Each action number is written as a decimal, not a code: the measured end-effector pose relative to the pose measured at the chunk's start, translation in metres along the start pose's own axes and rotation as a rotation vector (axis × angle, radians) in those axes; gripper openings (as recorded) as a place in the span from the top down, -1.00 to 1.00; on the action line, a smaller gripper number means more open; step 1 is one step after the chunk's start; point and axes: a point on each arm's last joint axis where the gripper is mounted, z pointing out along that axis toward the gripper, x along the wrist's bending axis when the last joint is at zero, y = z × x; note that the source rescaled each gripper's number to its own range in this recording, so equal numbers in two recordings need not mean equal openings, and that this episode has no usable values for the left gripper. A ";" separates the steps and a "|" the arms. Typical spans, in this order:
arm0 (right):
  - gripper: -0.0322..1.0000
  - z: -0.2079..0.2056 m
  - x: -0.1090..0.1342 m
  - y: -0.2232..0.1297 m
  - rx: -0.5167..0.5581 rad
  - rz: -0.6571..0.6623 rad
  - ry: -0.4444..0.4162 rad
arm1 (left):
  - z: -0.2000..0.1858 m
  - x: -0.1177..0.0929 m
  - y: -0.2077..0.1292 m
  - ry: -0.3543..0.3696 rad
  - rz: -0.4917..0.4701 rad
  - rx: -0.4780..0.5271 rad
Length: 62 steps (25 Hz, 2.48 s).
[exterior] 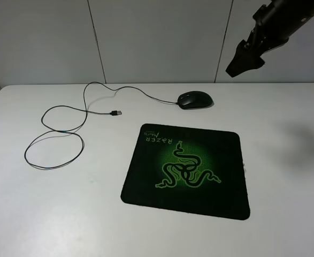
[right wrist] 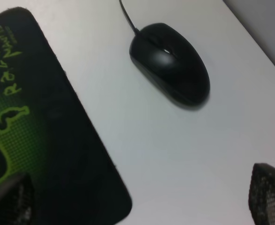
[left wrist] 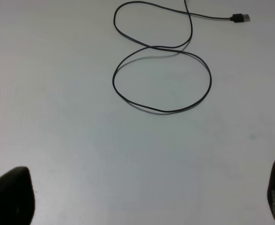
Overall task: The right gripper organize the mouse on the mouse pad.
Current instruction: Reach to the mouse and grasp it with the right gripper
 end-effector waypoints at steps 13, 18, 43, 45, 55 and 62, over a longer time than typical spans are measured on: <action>-1.00 0.085 -0.023 0.022 0.050 -0.138 0.066 | 0.000 0.000 0.000 0.000 0.000 0.000; -1.00 0.108 -0.030 0.025 0.048 -0.205 0.078 | 0.000 0.000 0.000 0.000 0.000 0.000; -1.00 0.183 -0.036 0.022 0.056 -0.390 0.115 | 0.000 0.000 0.000 0.000 0.000 0.000; -1.00 0.189 -0.038 0.022 0.053 -0.393 0.112 | 0.000 0.000 0.000 0.000 0.000 0.000; -1.00 0.218 -0.045 0.023 0.031 -0.395 0.111 | 0.000 0.000 0.000 0.000 0.000 0.000; -1.00 0.221 -0.049 0.016 0.039 -0.379 0.122 | 0.000 0.000 0.000 0.000 0.000 0.000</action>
